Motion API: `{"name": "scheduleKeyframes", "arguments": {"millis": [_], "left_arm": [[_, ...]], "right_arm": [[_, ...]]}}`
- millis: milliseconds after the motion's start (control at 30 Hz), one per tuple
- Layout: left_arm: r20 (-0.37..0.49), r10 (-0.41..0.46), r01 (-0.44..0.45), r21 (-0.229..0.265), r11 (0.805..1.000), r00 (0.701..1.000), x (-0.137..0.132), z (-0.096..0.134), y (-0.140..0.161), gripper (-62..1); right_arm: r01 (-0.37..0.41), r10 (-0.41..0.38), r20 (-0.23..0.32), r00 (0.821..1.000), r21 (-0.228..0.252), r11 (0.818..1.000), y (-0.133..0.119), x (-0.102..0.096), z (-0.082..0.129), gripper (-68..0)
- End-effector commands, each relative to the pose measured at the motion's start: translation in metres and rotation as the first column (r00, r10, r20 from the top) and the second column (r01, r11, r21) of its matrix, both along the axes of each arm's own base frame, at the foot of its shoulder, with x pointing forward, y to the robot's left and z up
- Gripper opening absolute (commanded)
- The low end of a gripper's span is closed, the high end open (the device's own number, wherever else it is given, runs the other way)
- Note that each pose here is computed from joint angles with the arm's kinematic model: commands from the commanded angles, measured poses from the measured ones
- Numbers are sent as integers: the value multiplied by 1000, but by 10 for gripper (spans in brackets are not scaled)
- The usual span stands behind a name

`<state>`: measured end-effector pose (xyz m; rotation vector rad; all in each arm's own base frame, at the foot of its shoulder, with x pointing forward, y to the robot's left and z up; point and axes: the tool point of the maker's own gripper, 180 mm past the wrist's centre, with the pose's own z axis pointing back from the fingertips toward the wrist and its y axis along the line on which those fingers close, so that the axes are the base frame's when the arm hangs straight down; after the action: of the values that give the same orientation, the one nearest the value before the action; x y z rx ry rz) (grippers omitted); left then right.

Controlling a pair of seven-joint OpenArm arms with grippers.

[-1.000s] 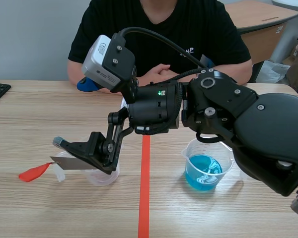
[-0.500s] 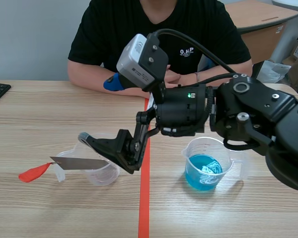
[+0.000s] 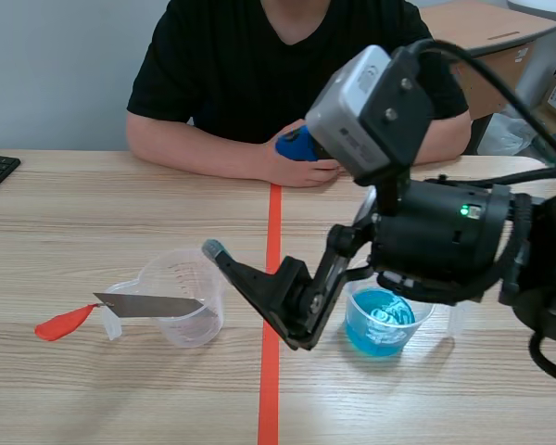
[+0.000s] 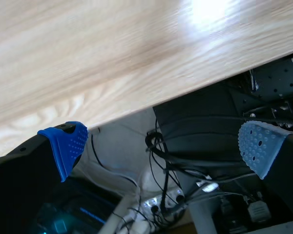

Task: Do the redox reaction experiment.
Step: 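Return to the home posture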

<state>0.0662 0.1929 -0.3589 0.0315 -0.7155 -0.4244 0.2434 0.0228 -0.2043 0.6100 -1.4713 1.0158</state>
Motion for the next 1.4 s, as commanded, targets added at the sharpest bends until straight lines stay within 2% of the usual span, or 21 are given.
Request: {"name": "scheduleKeyframes", "arguments": {"millis": [0,167,300,400,500,667,900,1033,1367], "left_arm": [[50,-47,48,-20,999,998,13,13,-10,14],[85,-152,157,-57,986,985,32,30,-24,14],[124,-220,232,-94,968,968,47,48,-38,14],[160,-282,301,-115,947,946,57,62,-53,14],[170,-313,333,-109,936,934,71,71,-59,14],[258,-328,362,-96,927,909,102,91,-66,14],[396,-343,395,-56,917,852,140,122,-71,14],[463,-334,410,-70,909,821,154,139,-78,14],[578,-334,479,-115,870,745,176,165,-117,14]], "right_arm": [[38,-38,15,999,7,999,-10,2,10,4],[163,-163,11,987,-11,987,-42,-5,14,4],[220,-220,-7,975,-28,975,-61,-15,17,4],[252,-253,-22,967,-38,967,-71,-24,18,4],[282,-284,-41,958,-45,958,-78,-33,18,4],[306,-309,-74,948,-55,951,-85,-49,17,4],[328,-333,-104,937,-58,943,-93,-62,14,4],[340,-345,-105,933,-67,938,-96,-62,12,4],[341,-347,-109,931,-74,937,-96,-62,11,4]]}}
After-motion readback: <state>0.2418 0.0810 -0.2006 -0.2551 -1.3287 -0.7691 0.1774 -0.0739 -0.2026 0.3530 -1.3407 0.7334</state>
